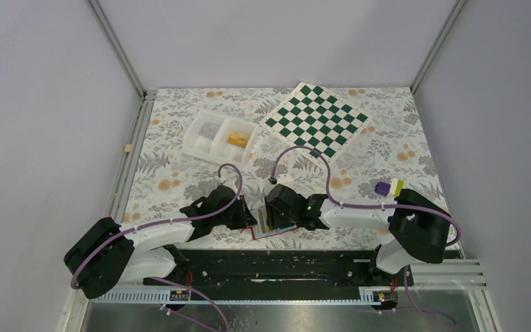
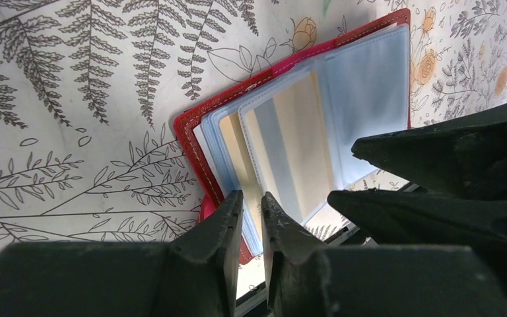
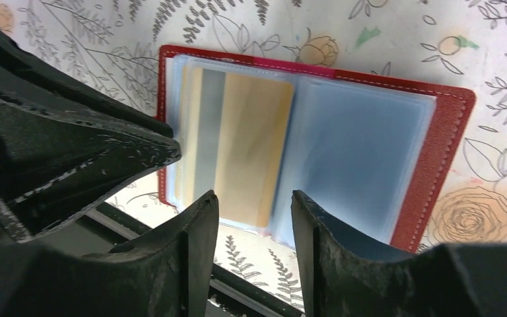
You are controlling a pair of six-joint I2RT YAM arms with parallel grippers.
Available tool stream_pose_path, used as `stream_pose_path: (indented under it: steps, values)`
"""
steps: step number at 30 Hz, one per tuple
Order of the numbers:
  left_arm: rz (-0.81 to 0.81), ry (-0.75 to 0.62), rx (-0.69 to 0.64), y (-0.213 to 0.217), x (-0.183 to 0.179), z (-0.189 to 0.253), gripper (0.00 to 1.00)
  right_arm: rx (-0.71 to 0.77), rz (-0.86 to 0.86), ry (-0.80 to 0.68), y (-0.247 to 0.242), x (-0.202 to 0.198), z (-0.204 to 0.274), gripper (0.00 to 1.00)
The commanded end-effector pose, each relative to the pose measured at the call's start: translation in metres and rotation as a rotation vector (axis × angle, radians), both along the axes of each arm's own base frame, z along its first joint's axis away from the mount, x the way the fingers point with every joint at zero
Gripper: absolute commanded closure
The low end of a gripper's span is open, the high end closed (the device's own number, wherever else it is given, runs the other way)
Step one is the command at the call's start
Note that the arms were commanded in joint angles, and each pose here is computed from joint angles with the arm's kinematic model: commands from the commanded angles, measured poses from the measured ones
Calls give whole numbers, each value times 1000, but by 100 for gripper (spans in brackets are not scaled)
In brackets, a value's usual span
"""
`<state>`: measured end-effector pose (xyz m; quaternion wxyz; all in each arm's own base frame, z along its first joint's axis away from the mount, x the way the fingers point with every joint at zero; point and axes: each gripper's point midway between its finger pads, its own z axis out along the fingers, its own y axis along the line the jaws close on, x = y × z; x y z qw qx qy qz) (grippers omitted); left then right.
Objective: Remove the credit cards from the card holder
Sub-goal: Remove the credit card from the card holder.
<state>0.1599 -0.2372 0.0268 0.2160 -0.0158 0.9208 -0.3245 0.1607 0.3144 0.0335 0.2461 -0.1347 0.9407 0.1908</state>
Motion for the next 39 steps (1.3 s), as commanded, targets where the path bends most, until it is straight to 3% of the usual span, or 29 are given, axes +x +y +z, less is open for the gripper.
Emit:
stream_pose_path:
  steps: [1,10,19,39]
  values:
    - [6,-22,-40,-4,3,5,85,86,28,-25,20,3,16,47]
    - [19,-29,-64,-3,2,8,95,8,44,-102,18,1,19,32]
    - [50,-19,-47,3,2,6,94,-103,71,-182,20,-2,16,23]
    - [64,-9,-41,9,-1,-1,94,-232,121,-249,25,-14,9,20]
